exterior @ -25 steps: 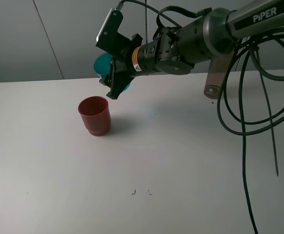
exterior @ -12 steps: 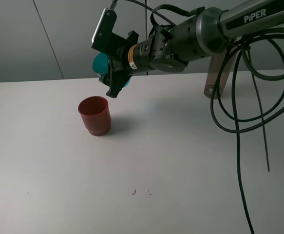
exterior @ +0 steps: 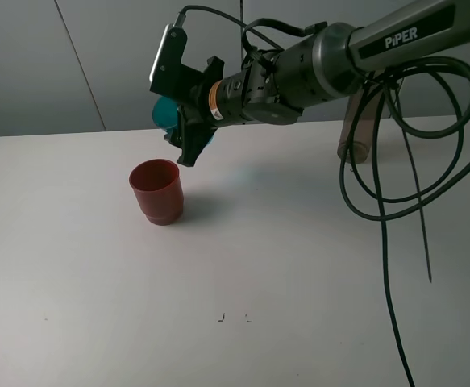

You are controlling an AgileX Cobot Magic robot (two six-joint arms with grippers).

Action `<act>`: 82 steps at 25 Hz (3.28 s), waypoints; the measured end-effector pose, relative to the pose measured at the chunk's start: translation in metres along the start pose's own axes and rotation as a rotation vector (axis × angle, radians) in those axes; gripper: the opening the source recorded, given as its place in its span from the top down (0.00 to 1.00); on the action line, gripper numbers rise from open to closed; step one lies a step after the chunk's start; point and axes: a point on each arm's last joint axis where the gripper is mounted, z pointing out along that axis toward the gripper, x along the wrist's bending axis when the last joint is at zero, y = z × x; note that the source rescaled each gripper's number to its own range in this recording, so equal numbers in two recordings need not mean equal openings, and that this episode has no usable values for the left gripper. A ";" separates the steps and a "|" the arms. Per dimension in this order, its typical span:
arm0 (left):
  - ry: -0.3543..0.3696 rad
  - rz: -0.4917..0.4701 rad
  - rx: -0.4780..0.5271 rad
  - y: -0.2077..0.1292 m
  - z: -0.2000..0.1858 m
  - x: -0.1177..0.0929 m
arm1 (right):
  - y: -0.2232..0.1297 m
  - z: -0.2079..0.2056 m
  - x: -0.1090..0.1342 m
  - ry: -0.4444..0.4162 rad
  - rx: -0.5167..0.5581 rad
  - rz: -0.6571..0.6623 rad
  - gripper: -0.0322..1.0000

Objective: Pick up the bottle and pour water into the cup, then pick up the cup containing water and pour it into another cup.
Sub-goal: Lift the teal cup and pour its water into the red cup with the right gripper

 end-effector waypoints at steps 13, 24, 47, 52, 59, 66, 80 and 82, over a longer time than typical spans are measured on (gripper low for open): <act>0.000 0.000 0.000 0.000 0.000 0.000 | 0.009 0.001 0.009 0.016 -0.016 -0.144 0.86; 0.000 0.000 0.000 0.000 0.000 0.000 | 0.009 0.001 0.010 0.016 -0.019 -0.315 0.86; 0.000 0.007 0.000 0.000 0.000 0.000 | 0.007 0.001 0.010 0.017 0.002 -0.505 0.86; 0.000 0.007 0.000 0.000 0.000 0.000 | 0.008 0.001 0.009 0.016 0.001 -0.527 0.86; 0.000 0.007 0.000 0.000 0.000 0.000 | 0.008 0.001 0.009 0.014 0.000 -0.561 0.86; 0.000 0.007 0.000 0.000 0.000 0.000 | 0.012 0.001 0.006 0.003 -0.014 -0.612 0.86; 0.000 0.007 0.000 0.000 0.000 0.000 | 0.013 0.001 0.007 -0.002 -0.032 -0.702 0.86; 0.000 0.007 0.000 0.000 0.000 0.000 | 0.013 0.001 0.007 -0.002 -0.032 -0.706 0.86</act>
